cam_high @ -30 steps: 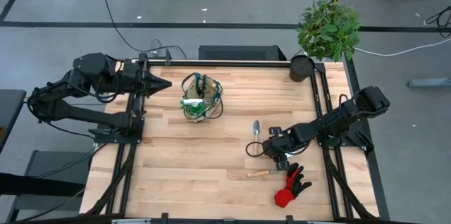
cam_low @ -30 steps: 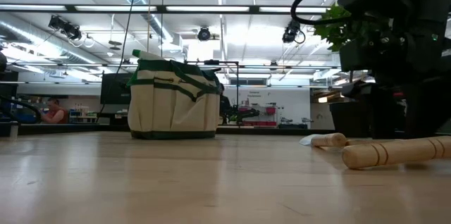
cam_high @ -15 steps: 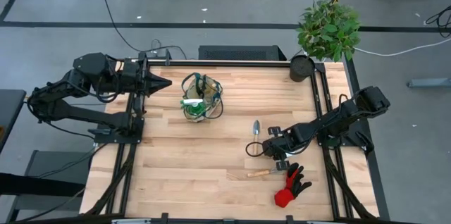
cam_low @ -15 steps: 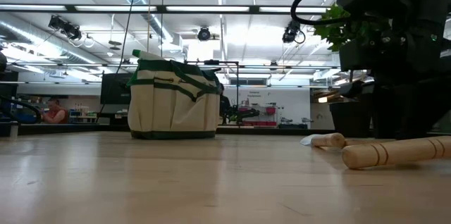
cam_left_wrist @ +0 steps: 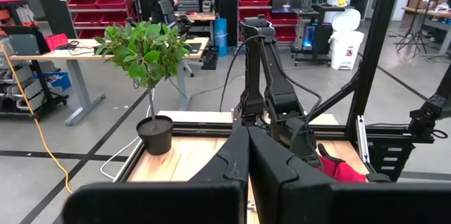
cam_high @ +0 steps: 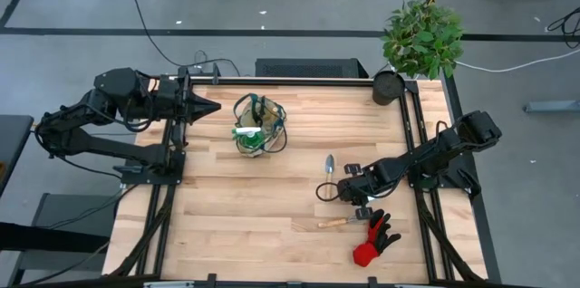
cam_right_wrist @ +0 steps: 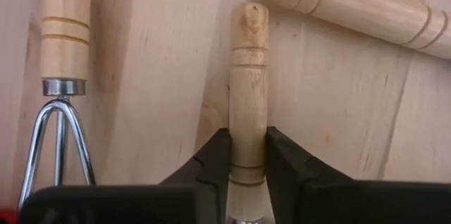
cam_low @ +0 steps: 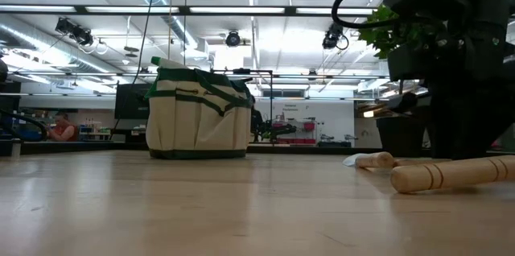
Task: Pick & Place Garden tools in Gardening bag
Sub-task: Put the right brown trowel into the gardening bag
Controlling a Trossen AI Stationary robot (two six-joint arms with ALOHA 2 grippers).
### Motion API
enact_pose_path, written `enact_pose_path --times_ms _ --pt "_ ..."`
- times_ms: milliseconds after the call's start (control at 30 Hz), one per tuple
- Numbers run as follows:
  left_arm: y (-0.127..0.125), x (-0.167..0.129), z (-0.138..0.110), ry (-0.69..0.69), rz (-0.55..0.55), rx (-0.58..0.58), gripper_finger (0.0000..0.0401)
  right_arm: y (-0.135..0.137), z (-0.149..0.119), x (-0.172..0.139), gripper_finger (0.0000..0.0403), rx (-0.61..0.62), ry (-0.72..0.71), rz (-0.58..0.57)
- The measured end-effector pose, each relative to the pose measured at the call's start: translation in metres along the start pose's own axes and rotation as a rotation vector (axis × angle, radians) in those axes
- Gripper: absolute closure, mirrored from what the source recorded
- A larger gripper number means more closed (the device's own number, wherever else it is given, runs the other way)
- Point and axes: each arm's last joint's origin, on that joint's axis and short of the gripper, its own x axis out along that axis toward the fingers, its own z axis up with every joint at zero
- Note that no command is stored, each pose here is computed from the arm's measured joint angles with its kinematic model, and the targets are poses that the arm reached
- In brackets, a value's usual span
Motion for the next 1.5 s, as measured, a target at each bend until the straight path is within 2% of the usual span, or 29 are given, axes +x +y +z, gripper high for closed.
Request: enact_pose_path --times_ms 300,633,1000,1367,1500 --pt "0.0 0.0 0.0 0.0 0.0 0.0 0.0396 0.002 0.008 -0.005 0.0336 0.0 -0.014 0.044" --pt "0.0 0.0 0.0 -0.001 0.0 0.0 0.0397 0.005 0.028 -0.036 0.0336 0.029 -0.096 0.036" --pt "0.0 0.0 0.0 -0.005 0.0 0.0 0.0398 -0.004 0.059 -0.083 0.0337 0.097 -0.289 0.008" --pt "0.0 0.0 0.0 -0.006 0.0 0.0 0.0398 -0.017 0.087 -0.119 0.0337 0.146 -0.422 -0.003" --pt "0.0 0.0 0.0 -0.006 0.0 0.0 0.0398 -0.024 0.096 -0.134 0.0337 0.166 -0.476 -0.041"
